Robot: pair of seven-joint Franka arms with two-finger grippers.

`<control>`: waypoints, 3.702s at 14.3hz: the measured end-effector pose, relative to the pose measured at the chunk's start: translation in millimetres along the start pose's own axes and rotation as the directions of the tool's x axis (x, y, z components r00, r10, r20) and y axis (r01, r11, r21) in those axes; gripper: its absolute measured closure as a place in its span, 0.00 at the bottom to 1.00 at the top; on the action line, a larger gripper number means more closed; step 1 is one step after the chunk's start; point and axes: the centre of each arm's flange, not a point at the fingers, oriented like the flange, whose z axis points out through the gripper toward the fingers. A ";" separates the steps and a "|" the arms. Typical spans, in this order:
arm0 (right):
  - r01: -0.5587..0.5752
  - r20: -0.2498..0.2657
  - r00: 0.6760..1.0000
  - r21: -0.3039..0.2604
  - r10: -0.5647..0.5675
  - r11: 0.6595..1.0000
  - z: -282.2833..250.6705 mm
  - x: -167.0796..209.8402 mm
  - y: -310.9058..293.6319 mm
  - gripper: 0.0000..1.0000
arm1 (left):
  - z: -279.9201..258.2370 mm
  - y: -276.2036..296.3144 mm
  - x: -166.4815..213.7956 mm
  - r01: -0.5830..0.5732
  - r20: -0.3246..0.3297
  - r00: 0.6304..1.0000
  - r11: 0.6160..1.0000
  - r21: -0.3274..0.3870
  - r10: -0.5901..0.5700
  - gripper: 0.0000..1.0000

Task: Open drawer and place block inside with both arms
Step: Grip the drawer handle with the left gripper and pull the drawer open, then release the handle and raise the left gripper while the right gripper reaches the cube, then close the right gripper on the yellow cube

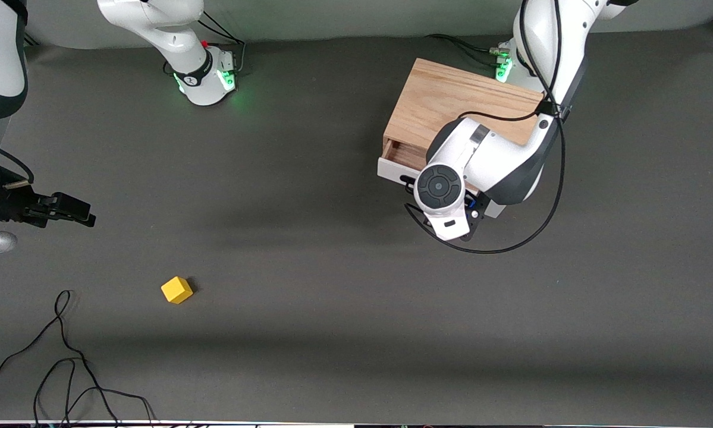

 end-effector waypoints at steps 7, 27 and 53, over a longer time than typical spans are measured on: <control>-0.001 -0.001 1.000 0.000 0.001 1.000 0.2 0.2 0.6 0.00 | -7.0 8.0 -1.8 -0.023 -0.018 1.000 0.997 -0.075 0.022 0.88; 0.001 -0.039 0.999 0.001 -0.001 1.000 4.8 6.7 -1.0 0.00 | -114.4 1.3 56.1 -0.251 -0.144 0.965 0.929 -0.273 0.218 0.00; 0.499 0.047 0.866 -0.054 -0.497 0.865 308.8 73.1 -22.6 0.00 | -257.8 -225.9 232.2 -0.843 -0.189 0.536 0.533 -0.070 0.823 0.00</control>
